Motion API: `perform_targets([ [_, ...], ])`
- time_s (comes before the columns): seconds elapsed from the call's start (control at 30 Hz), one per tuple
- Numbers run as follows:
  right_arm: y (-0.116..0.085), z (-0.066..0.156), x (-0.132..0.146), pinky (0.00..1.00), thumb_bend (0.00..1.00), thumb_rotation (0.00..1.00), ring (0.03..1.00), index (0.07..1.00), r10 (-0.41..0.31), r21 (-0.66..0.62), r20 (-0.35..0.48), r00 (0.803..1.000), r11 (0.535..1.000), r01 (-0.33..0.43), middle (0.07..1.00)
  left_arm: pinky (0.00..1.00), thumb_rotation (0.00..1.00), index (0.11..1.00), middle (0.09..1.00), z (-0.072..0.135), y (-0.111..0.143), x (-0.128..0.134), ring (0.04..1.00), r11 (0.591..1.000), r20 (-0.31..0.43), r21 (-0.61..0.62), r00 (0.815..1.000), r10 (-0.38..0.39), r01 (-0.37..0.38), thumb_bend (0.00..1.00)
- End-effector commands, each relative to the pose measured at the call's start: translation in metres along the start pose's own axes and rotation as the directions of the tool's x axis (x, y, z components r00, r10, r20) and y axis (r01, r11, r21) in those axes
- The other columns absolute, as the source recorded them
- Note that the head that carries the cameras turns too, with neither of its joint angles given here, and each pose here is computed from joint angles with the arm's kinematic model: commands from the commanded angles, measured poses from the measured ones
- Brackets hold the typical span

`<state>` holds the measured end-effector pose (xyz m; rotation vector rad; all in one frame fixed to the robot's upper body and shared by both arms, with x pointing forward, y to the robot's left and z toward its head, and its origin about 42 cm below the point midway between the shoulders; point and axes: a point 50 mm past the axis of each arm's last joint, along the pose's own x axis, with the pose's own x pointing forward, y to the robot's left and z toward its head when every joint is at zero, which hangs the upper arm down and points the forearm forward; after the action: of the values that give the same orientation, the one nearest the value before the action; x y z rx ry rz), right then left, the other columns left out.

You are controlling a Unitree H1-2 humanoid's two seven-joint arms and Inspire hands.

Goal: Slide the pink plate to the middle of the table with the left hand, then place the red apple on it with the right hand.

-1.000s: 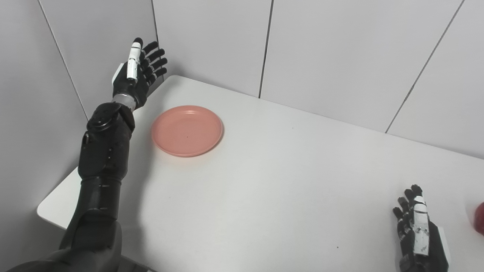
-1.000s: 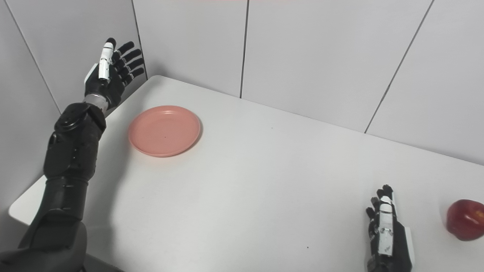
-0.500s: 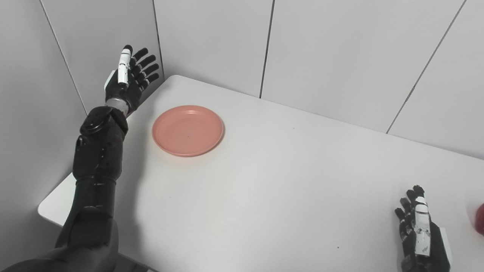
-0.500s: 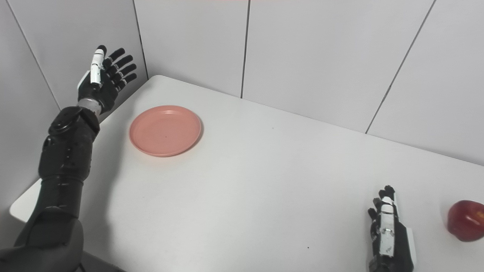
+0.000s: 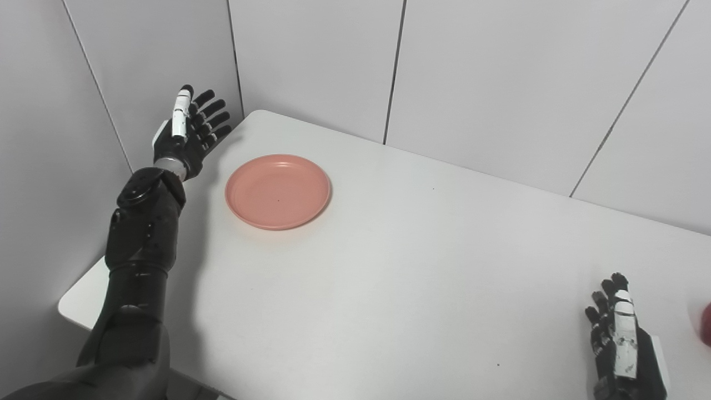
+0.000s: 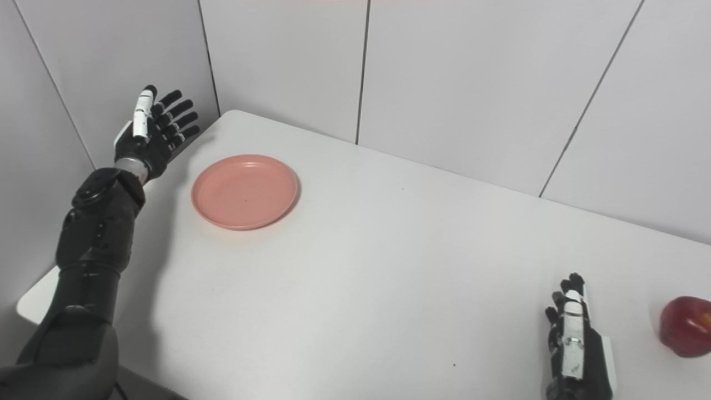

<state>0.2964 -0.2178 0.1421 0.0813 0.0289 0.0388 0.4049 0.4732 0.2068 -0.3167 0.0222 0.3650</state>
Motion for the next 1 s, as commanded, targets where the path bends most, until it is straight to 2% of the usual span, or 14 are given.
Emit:
perform_targets([
  [0.0, 0.002, 0.019, 0.005, 1.00, 0.12, 1.00, 1.000, 1.000, 0.017, 0.003, 0.081, 0.997, 1.000, -0.017, 1.000, 0.83, 1.00, 0.834, 0.837, 0.028, 0.002, 0.005, 0.833, 0.999, 0.098, 0.034, 0.995, -0.026, 0.023, 0.36],
  [0.27, 0.002, 0.018, 0.006, 1.00, 0.12, 1.00, 1.000, 1.000, 0.022, 0.003, 0.081, 0.996, 1.000, -0.022, 1.000, 0.81, 1.00, 0.823, 0.831, 0.018, 0.005, 0.008, 0.828, 0.999, 0.069, 0.047, 0.997, -0.016, 0.013, 0.36],
  [0.7, 0.003, 0.020, 0.005, 1.00, 0.13, 1.00, 1.000, 1.000, 0.018, 0.011, 0.082, 0.996, 1.000, -0.019, 1.000, 0.82, 1.00, 0.832, 0.842, 0.008, 0.008, 0.007, 0.830, 0.998, 0.060, 0.045, 0.997, -0.044, 0.041, 0.35],
  [0.97, 0.002, 0.019, 0.005, 1.00, 0.13, 1.00, 0.999, 1.000, 0.015, 0.000, 0.082, 0.997, 1.000, -0.015, 0.998, 0.85, 1.00, 0.855, 0.862, -0.001, 0.011, 0.007, 0.858, 0.998, 0.048, 0.038, 0.998, -0.051, 0.049, 0.37],
])
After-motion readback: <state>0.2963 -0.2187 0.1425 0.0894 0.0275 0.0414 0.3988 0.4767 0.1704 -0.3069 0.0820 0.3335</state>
